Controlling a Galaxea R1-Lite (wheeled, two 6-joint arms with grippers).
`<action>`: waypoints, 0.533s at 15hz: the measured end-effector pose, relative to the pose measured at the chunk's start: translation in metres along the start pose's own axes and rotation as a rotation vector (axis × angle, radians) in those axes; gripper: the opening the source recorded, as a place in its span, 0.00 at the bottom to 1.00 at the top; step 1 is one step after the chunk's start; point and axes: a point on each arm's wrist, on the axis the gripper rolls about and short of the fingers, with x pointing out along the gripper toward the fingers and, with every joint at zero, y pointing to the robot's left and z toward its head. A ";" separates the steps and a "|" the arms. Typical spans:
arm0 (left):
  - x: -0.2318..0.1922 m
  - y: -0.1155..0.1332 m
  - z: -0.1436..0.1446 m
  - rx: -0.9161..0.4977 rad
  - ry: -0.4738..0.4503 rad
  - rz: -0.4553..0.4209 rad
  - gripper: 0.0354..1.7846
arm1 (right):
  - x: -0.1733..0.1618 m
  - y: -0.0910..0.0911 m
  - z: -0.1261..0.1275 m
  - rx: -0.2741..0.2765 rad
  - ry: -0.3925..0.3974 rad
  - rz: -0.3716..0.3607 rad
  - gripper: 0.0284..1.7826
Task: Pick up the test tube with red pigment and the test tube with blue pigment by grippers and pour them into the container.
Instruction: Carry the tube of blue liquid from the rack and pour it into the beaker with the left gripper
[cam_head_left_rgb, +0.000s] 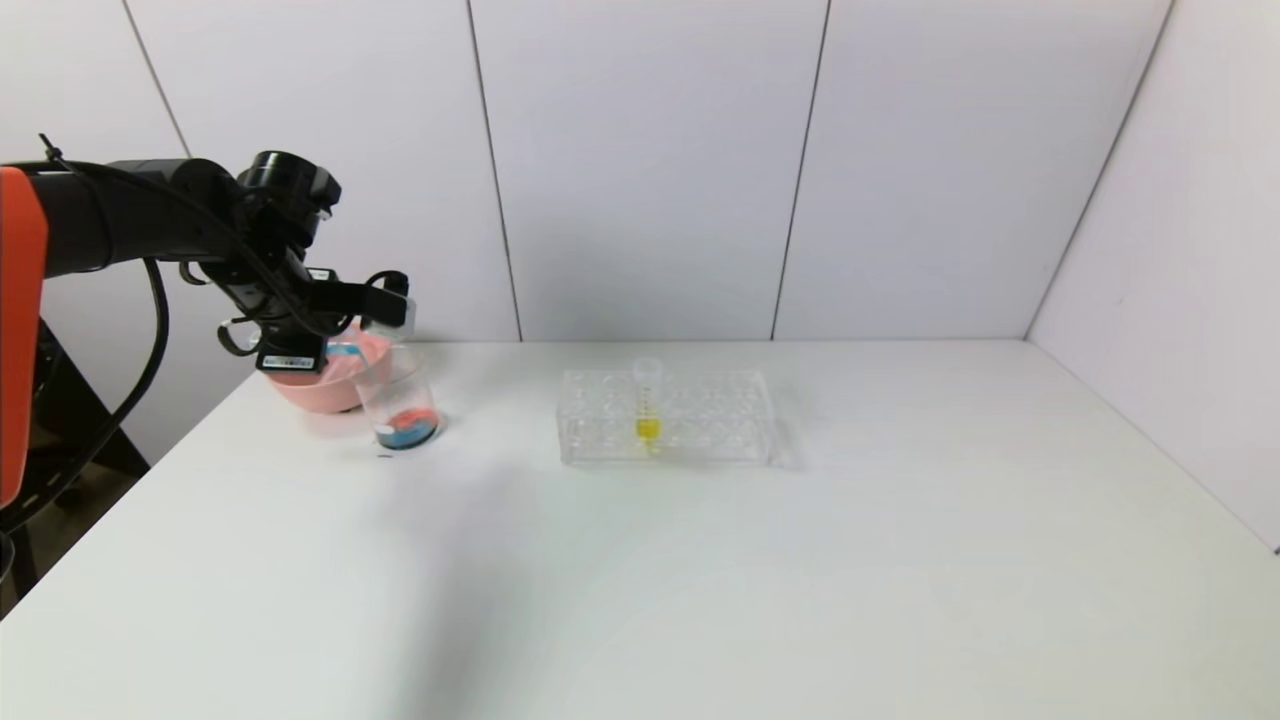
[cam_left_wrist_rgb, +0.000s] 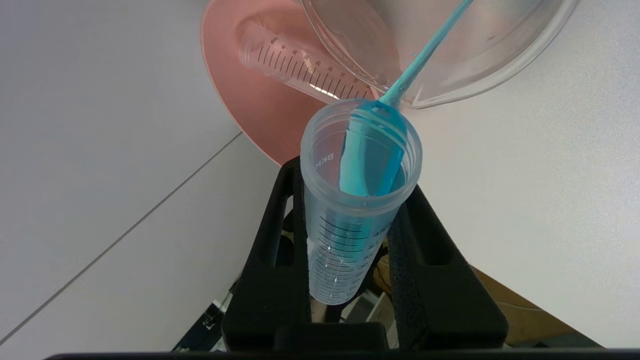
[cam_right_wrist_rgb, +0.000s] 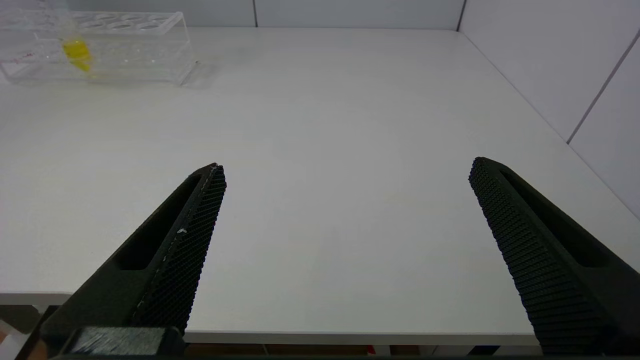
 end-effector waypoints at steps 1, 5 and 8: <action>0.000 0.000 0.001 0.002 0.004 0.004 0.24 | 0.000 0.000 0.000 0.000 0.000 0.000 1.00; -0.002 0.000 0.007 0.014 0.055 0.016 0.24 | 0.000 0.000 0.000 0.000 0.000 0.000 1.00; -0.002 0.000 0.009 0.022 0.078 0.020 0.24 | 0.000 0.000 0.000 0.000 0.000 0.000 1.00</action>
